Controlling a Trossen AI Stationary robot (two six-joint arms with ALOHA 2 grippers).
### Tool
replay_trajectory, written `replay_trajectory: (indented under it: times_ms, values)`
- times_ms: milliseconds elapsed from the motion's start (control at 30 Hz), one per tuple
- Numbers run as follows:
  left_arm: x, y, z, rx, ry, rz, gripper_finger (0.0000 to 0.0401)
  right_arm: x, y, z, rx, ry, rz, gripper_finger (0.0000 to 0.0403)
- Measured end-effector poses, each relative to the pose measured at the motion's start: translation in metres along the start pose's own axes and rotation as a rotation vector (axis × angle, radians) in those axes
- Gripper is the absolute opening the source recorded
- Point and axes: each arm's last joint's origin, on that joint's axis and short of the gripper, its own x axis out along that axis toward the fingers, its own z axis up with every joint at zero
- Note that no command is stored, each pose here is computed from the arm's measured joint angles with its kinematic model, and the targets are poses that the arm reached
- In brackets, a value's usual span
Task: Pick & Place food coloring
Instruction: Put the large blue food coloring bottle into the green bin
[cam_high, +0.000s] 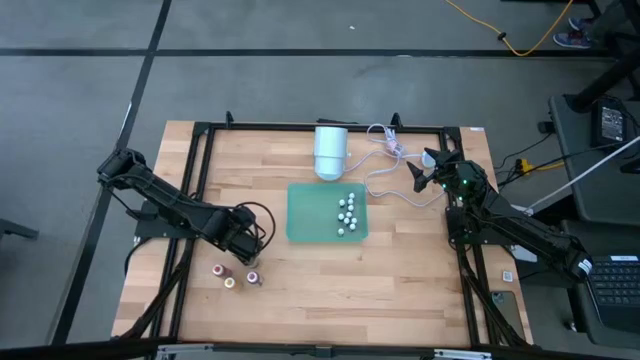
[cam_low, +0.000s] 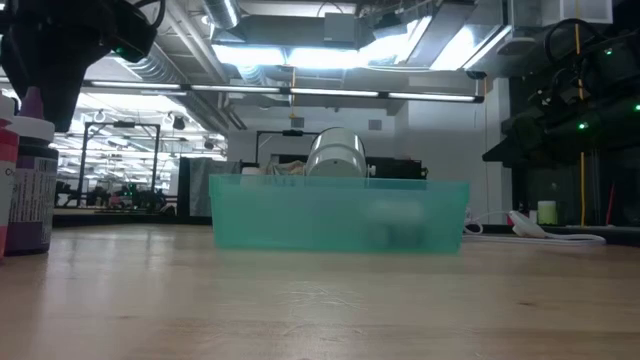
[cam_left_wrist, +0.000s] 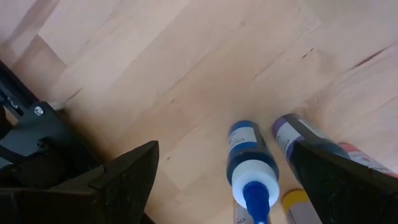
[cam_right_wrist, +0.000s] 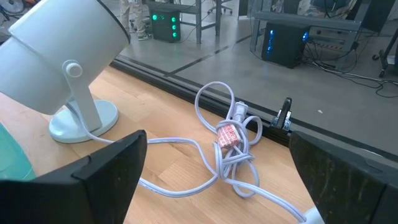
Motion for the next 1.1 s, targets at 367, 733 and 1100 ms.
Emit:
replay_trajectory:
  times_ms: [367, 733, 1100]
  values:
    - [0.0, 0.0, 0.0, -0.195, 0.055, -0.006, 0.0351, 0.0, 0.0, 0.0, 0.0, 0.0, 0.0, 0.0393]
    - [0.001, -0.001, -0.001, -0.382, 0.076, 0.003, 0.0261, 0.0, 0.0, 0.0, -0.001, 0.0, 0.0, 0.0393]
    - [0.012, -0.012, -0.001, -0.475, 0.124, 0.012, 0.0231, 0.0, 0.0, 0.0, -0.001, 0.0, 0.0, 0.0393]
